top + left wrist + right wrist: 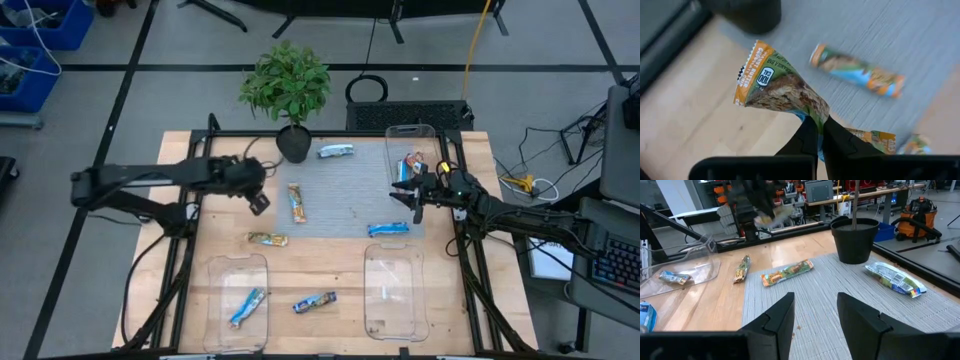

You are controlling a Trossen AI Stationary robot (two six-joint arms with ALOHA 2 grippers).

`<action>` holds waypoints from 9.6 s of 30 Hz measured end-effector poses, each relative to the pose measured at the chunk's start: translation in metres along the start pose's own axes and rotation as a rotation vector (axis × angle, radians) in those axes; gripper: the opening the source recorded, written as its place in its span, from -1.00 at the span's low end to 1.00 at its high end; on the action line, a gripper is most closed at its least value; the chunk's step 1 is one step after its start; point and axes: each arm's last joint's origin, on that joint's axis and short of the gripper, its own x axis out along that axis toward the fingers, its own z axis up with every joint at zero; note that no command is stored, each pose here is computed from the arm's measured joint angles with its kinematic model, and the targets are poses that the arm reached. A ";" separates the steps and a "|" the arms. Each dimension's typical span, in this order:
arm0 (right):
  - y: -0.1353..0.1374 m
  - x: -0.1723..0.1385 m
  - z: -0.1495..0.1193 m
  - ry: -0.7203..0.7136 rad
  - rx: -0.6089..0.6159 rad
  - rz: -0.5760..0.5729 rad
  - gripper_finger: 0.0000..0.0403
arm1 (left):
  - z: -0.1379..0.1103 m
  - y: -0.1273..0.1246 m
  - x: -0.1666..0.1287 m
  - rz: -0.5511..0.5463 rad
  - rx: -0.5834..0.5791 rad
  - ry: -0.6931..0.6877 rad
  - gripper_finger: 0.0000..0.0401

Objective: Pick and place Granola Bars by type
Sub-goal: Put the yellow granola bar into the bottom left transparent bin

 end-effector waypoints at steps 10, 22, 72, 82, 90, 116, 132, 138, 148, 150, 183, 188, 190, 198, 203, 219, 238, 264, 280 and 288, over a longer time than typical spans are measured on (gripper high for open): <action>0.000 0.000 0.000 -0.001 0.000 0.000 -0.31 | -0.051 0.002 -0.031 -0.147 0.015 -0.295 -0.96; 0.000 0.000 0.002 -0.020 -0.005 0.005 -0.31 | -0.094 0.000 -0.015 -0.335 0.211 -0.541 -0.96; 0.000 0.000 0.003 -0.033 0.001 0.006 -0.31 | -0.150 0.020 -0.039 -0.692 0.331 -1.014 -0.96; 0.001 0.000 0.005 -0.048 -0.003 0.007 -0.31 | -0.153 0.008 -0.042 -1.096 0.341 -0.831 -0.96; 0.000 0.000 0.005 -0.046 -0.002 0.006 -0.31 | -0.160 -0.026 -0.012 -1.073 0.082 -0.246 -0.96; 0.000 0.000 0.004 -0.043 -0.001 0.004 -0.31 | -0.162 -0.142 -0.026 -0.512 -0.012 0.405 -0.96; 0.000 0.000 0.004 -0.044 -0.001 0.005 -0.31 | -0.162 -0.150 -0.028 -0.586 0.015 0.378 -0.67; 0.000 0.000 0.004 -0.044 -0.001 0.005 -0.31 | -0.157 -0.145 -0.047 -0.674 0.151 0.185 -0.75; 0.000 0.000 0.004 -0.043 -0.001 0.005 -0.31 | -0.138 -0.096 -0.077 -0.437 0.390 -0.516 -0.98; 0.000 0.000 0.004 -0.043 -0.001 0.005 -0.31 | -0.135 -0.082 -0.073 -0.393 0.346 -0.579 -0.98; 0.001 0.000 0.006 -0.057 -0.005 0.006 -0.31 | -0.045 -0.009 0.017 -0.355 0.218 -0.152 -0.80; 0.001 0.000 0.005 -0.056 -0.005 0.006 -0.31 | -0.048 -0.017 0.042 -0.293 0.277 0.085 -0.65; 0.001 0.000 0.005 -0.054 -0.004 0.006 -0.31 | -0.050 -0.018 0.050 -0.271 0.288 0.156 -0.60; 0.000 0.000 0.004 -0.043 -0.001 0.005 -0.31 | -0.058 -0.022 0.061 -0.328 0.267 0.308 -0.51; 0.000 0.000 0.004 -0.042 -0.001 0.006 -0.31 | -0.062 -0.023 0.060 -0.370 0.244 0.356 -0.51; 0.000 0.000 0.004 -0.041 -0.001 0.007 -0.31 | -0.068 -0.026 0.057 -0.345 0.235 0.403 -0.50; 0.001 0.000 0.004 -0.041 0.000 0.008 -0.31 | -0.074 -0.031 0.075 -0.362 0.239 0.522 -0.51; 0.001 0.000 0.004 -0.041 0.007 0.008 -0.31 | -0.078 -0.028 0.073 -0.397 0.177 0.610 -0.50; 0.001 0.000 0.004 -0.041 0.007 0.008 -0.31 | -0.068 -0.022 0.078 -0.453 0.132 0.558 -0.04; 0.000 0.000 0.004 -0.041 0.007 0.008 -0.31 | -0.070 -0.026 0.077 -0.480 0.181 0.558 0.14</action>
